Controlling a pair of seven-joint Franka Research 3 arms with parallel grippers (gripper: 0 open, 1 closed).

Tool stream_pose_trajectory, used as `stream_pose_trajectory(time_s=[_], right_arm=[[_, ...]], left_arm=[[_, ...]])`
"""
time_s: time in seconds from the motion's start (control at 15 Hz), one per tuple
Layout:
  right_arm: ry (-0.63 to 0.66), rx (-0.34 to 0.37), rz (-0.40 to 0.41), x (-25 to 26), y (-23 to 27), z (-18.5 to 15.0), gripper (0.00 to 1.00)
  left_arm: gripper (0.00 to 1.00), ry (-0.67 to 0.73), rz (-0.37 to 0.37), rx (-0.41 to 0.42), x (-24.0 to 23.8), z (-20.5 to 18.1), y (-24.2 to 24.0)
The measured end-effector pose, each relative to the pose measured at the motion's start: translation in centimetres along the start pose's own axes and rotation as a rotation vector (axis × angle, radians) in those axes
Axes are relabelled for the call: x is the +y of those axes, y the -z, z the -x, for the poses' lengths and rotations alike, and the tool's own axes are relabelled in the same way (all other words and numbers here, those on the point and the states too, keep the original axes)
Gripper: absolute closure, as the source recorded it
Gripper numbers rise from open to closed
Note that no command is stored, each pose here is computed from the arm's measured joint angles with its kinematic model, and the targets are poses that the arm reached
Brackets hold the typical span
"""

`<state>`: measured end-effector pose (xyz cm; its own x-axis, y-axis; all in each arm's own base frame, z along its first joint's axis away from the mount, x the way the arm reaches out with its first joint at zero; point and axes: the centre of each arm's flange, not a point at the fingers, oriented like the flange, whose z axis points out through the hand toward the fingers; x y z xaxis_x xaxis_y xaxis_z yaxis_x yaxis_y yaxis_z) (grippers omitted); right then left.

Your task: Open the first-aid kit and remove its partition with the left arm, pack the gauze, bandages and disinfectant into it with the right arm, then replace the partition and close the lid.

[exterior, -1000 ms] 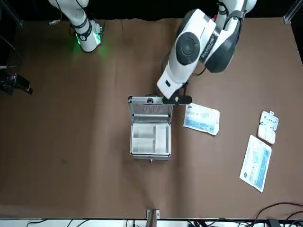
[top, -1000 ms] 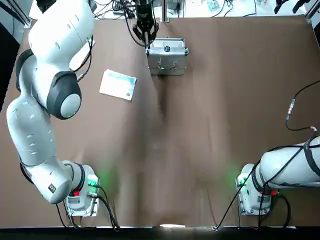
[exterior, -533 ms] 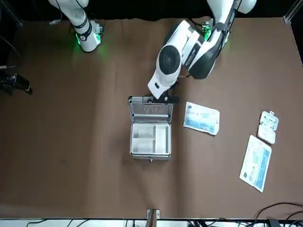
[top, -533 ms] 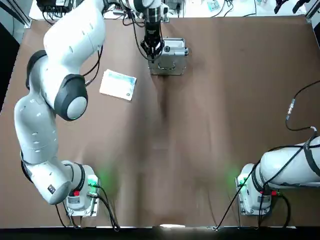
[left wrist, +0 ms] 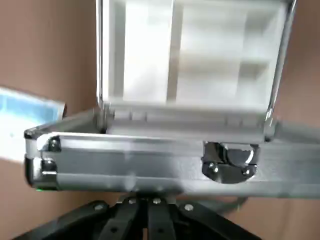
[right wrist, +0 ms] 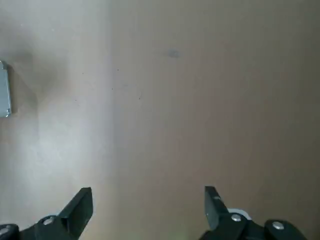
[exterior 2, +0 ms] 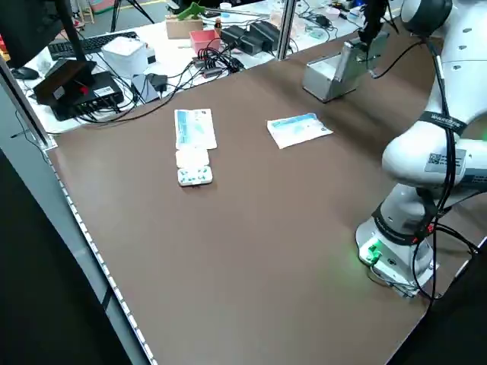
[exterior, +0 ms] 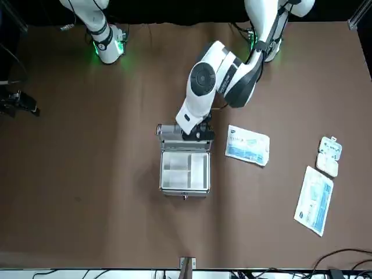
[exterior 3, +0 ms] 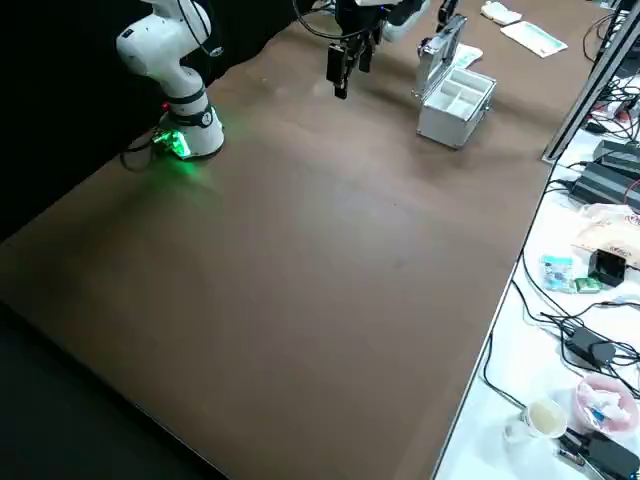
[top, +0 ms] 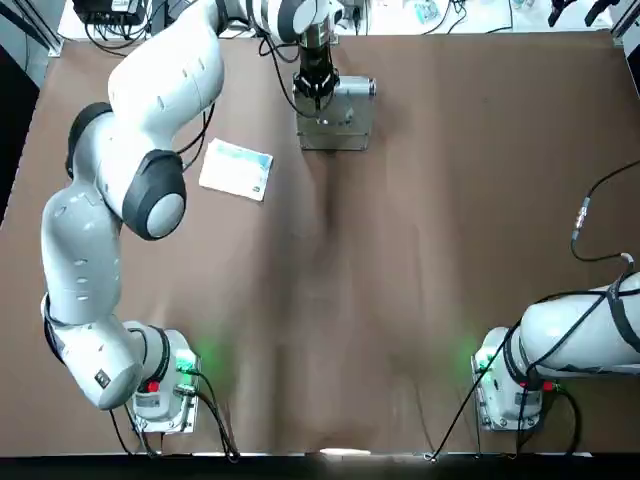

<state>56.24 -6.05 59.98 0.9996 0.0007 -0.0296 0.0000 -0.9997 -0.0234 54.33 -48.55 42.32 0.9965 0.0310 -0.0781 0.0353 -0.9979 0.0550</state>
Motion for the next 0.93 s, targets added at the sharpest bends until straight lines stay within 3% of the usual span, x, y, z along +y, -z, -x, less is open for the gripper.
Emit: stream_pose_trajectory(time_s=[0.27,0.67,0.93], right_arm=[[0.000,0.000,0.000,0.0,0.0,0.0,0.01],[0.003,0.000,-0.001,-0.2,0.0,0.0,0.01],[0.002,0.001,-0.001,-0.1,0.0,0.0,0.01]], left_arm=[[0.99,0.057,0.088,0.171,-0.5,-3.7,0.0],[0.97,0.077,0.100,0.214,-1.5,-5.0,1.2],[0.59,0.072,0.107,0.242,-3.3,-6.1,3.4]])
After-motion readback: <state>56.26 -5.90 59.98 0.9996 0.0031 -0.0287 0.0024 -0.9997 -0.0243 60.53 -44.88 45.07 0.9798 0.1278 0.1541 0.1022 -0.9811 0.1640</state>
